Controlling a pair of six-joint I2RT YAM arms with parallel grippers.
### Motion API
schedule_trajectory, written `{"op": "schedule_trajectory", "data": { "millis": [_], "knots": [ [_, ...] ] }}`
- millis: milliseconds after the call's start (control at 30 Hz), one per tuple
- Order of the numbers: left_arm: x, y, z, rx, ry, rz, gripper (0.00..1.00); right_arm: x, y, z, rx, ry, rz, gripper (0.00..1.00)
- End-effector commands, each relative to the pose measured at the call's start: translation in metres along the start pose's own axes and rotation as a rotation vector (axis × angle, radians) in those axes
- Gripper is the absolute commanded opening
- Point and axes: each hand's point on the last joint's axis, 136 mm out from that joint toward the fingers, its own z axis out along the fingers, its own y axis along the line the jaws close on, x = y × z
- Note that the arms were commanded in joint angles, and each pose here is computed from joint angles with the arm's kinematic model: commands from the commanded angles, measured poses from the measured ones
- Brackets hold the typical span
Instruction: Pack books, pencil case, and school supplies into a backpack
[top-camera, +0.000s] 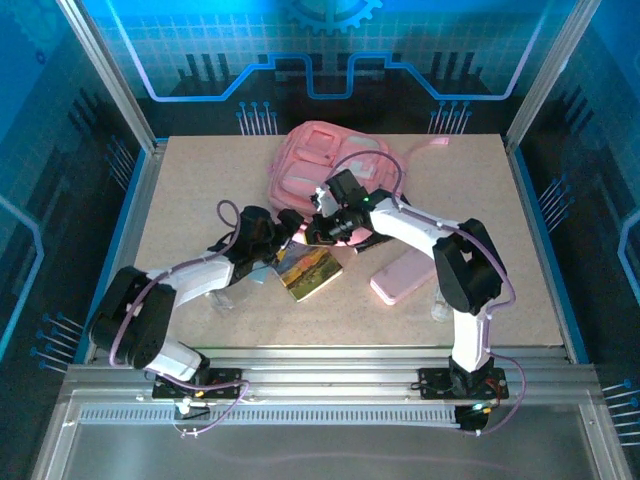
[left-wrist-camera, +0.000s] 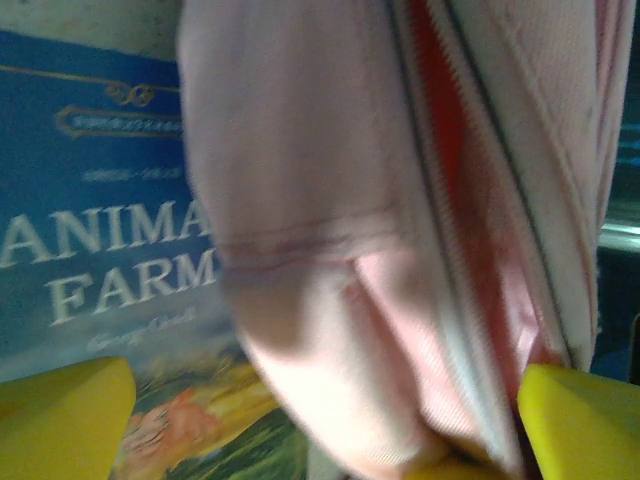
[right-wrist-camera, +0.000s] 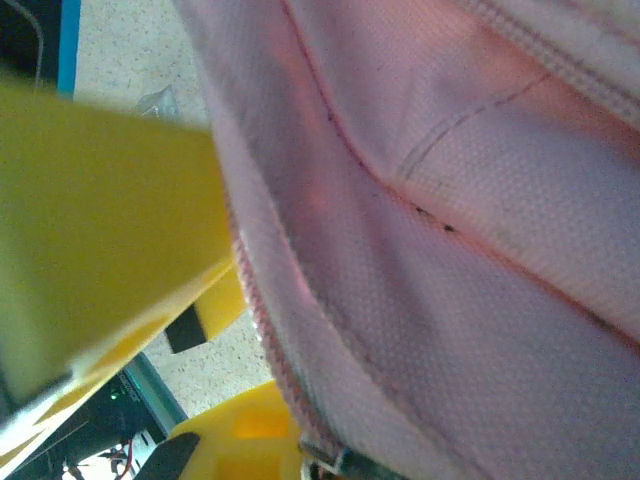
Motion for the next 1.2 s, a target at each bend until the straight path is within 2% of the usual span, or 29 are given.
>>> {"op": "schedule_trajectory", "data": {
  "millis": [0, 33, 100, 133, 267, 300, 400, 567, 667, 1033, 1167],
  "knots": [
    [-0.014, -0.032, 0.016, 0.103, -0.075, -0.075, 0.99, 0.014, 0.028, -0.004, -0.076, 0.012, -0.038, 0.0],
    [-0.014, -0.034, 0.021, 0.111, -0.078, -0.079, 0.98, 0.017, 0.026, -0.004, -0.073, 0.015, -0.031, 0.0],
    [-0.011, -0.034, 0.033, 0.112, -0.073, -0.079, 0.87, 0.024, 0.024, -0.005, -0.074, 0.02, -0.018, 0.0],
    [-0.009, -0.036, 0.039, 0.127, -0.065, -0.082, 0.74, 0.028, 0.023, -0.006, -0.077, 0.026, -0.014, 0.0],
    [-0.007, -0.031, 0.049, 0.142, -0.052, -0.086, 0.07, 0.039, 0.014, -0.013, -0.042, 0.043, -0.016, 0.0],
    [-0.006, -0.031, 0.048, 0.139, -0.05, -0.08, 0.0, 0.042, 0.008, -0.015, -0.023, 0.047, -0.015, 0.0],
    [-0.008, -0.029, 0.041, 0.13, -0.059, -0.048, 0.0, 0.053, -0.02, -0.023, 0.074, 0.082, -0.022, 0.0],
    [-0.012, -0.043, 0.024, 0.133, -0.039, 0.045, 0.0, 0.078, -0.083, -0.05, 0.278, 0.23, -0.036, 0.0],
    [-0.012, -0.05, 0.015, 0.125, -0.016, 0.118, 0.0, 0.082, -0.106, -0.066, 0.327, 0.267, -0.022, 0.0],
    [-0.01, -0.036, -0.003, 0.037, 0.03, 0.269, 0.0, 0.044, -0.148, -0.128, 0.431, 0.189, 0.015, 0.0],
    [-0.022, -0.031, -0.017, 0.002, 0.014, 0.311, 0.0, 0.03, -0.153, -0.147, 0.447, 0.151, 0.02, 0.0]
  ]
}}
